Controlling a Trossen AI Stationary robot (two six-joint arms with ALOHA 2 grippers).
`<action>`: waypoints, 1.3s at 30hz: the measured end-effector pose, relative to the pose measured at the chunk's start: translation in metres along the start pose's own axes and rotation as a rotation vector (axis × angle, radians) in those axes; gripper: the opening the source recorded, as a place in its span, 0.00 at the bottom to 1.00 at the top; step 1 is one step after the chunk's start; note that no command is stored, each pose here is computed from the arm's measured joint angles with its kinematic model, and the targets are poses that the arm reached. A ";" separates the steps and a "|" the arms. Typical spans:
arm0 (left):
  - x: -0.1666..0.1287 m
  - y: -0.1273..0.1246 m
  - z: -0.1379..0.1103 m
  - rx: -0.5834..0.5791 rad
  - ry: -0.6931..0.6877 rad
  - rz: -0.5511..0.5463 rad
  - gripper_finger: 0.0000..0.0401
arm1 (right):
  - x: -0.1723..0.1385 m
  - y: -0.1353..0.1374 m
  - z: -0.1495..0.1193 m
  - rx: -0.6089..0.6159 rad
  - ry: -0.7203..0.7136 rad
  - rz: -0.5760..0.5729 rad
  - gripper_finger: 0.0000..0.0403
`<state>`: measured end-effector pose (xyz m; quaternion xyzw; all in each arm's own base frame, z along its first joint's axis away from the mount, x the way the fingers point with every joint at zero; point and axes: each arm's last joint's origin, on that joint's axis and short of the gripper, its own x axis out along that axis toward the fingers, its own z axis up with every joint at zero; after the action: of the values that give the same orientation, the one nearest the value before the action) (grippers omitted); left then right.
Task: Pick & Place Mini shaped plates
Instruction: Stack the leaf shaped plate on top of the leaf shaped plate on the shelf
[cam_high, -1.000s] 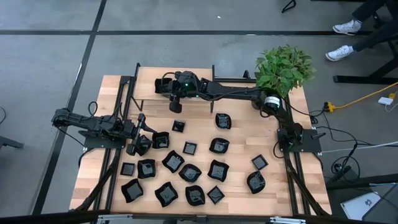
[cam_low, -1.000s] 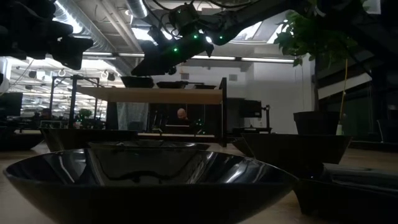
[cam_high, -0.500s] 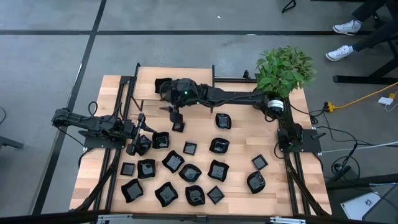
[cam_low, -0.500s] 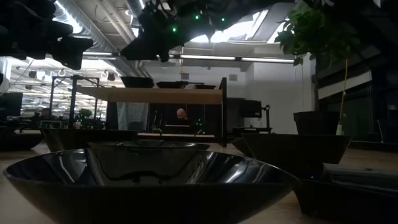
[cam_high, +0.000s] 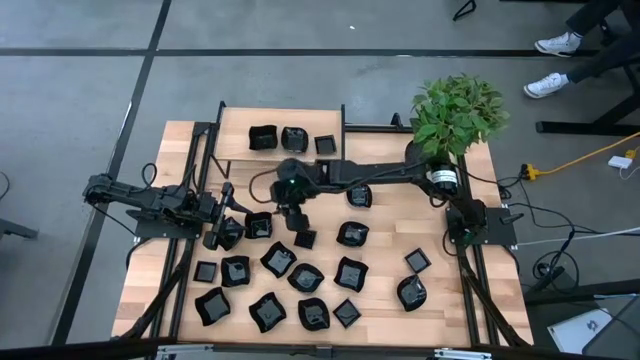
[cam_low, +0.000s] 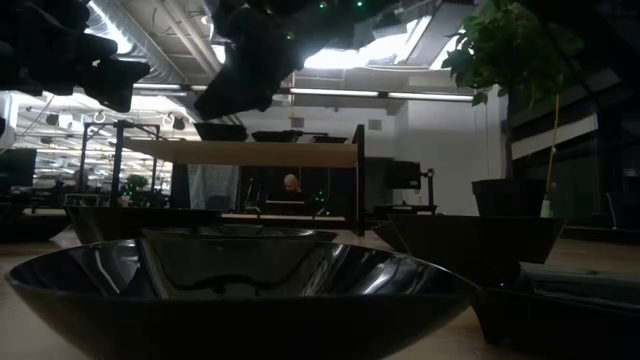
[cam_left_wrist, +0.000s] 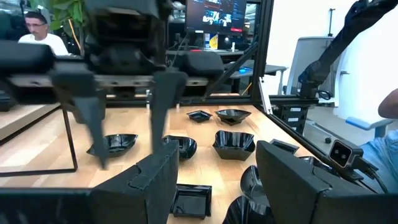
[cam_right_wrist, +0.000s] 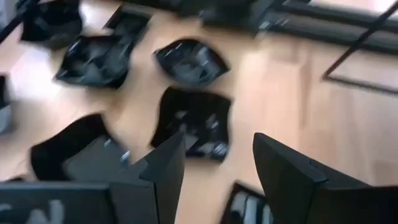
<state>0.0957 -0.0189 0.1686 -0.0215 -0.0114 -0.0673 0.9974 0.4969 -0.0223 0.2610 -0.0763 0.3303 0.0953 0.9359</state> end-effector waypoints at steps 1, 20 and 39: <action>0.000 0.000 0.000 0.000 0.000 0.000 0.52 | 0.000 0.004 -0.001 0.002 0.019 0.025 0.47; 0.000 0.000 0.000 0.000 0.000 0.000 0.52 | -0.019 0.054 -0.050 0.134 0.654 0.241 0.47; 0.000 0.000 0.000 0.000 0.000 -0.001 0.52 | -0.032 0.067 -0.111 0.219 1.107 0.246 0.47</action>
<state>0.0957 -0.0189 0.1686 -0.0214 -0.0115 -0.0676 0.9974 0.3904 0.0157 0.1901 0.0213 0.7852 0.1148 0.6082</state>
